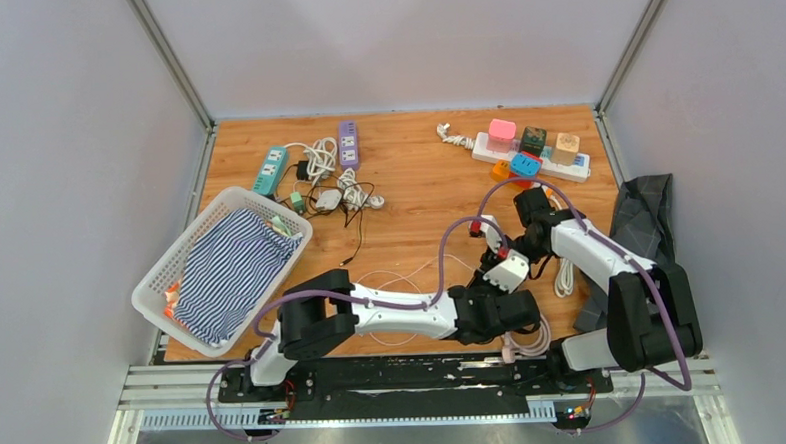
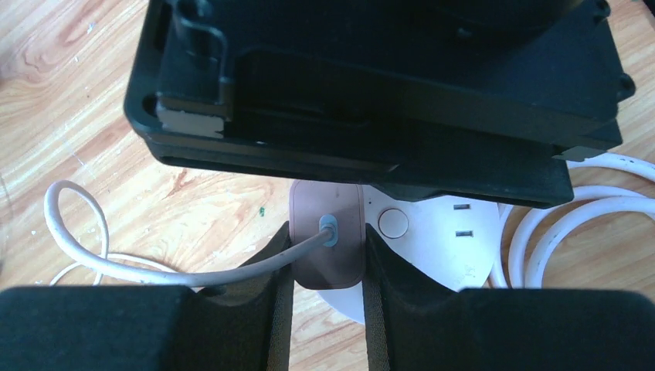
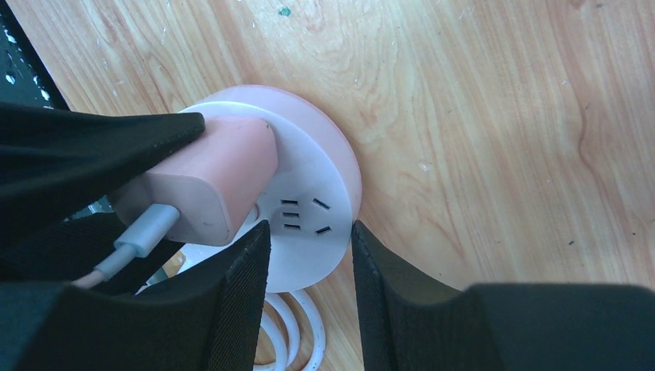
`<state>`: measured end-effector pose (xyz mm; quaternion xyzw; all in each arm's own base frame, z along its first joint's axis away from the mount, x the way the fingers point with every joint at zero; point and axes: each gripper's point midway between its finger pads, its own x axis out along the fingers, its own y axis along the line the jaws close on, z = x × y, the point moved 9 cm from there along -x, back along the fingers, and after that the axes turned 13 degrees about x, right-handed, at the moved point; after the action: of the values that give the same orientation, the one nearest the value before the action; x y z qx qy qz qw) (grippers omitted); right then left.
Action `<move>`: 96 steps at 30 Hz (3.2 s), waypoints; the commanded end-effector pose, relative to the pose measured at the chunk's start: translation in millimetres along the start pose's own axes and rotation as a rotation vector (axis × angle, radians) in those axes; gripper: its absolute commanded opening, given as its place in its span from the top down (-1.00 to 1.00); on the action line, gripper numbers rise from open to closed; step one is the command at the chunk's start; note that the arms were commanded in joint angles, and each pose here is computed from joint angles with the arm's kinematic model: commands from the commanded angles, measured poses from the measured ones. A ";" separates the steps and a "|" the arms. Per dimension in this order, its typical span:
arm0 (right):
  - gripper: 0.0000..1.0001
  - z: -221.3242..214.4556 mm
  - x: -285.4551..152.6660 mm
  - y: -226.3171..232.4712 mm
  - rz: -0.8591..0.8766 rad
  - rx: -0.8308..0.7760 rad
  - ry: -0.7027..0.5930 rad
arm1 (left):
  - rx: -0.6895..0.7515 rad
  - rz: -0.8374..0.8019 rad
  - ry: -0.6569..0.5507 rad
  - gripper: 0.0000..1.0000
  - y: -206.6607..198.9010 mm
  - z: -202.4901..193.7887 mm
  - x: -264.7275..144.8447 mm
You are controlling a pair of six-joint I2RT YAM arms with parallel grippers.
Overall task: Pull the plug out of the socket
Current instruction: Remove the plug from the socket, then place the plug at the center of the board.
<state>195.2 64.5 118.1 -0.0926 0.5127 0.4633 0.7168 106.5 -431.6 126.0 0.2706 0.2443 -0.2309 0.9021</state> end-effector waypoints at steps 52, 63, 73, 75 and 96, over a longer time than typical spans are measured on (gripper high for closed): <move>-0.12 11.0 -26.0 13.9 -0.048 -0.007 -0.089 | -0.051 -0.430 -0.210 1.00 24.4 11.3 -48.3; -0.10 12.7 -57.0 15.1 -0.122 -0.075 -0.184 | -0.027 -0.383 -0.222 1.00 43.9 0.6 -56.1; -0.08 0.6 -59.2 -2.9 -0.252 -0.075 -0.140 | 0.008 -0.294 -0.225 1.00 62.7 -4.0 -58.2; -0.07 -1.1 -57.6 -6.4 -0.263 -0.064 -0.118 | 0.016 -0.278 -0.220 1.00 65.8 -2.9 -57.7; -0.06 -6.6 -54.3 -13.9 -0.284 -0.053 -0.088 | 0.061 0.053 -0.150 1.00 189.4 25.2 -64.3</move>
<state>200.5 26.8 161.0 -0.1575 0.4381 0.3805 0.7991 152.9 -306.1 227.6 0.2710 0.1776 -0.2683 0.9072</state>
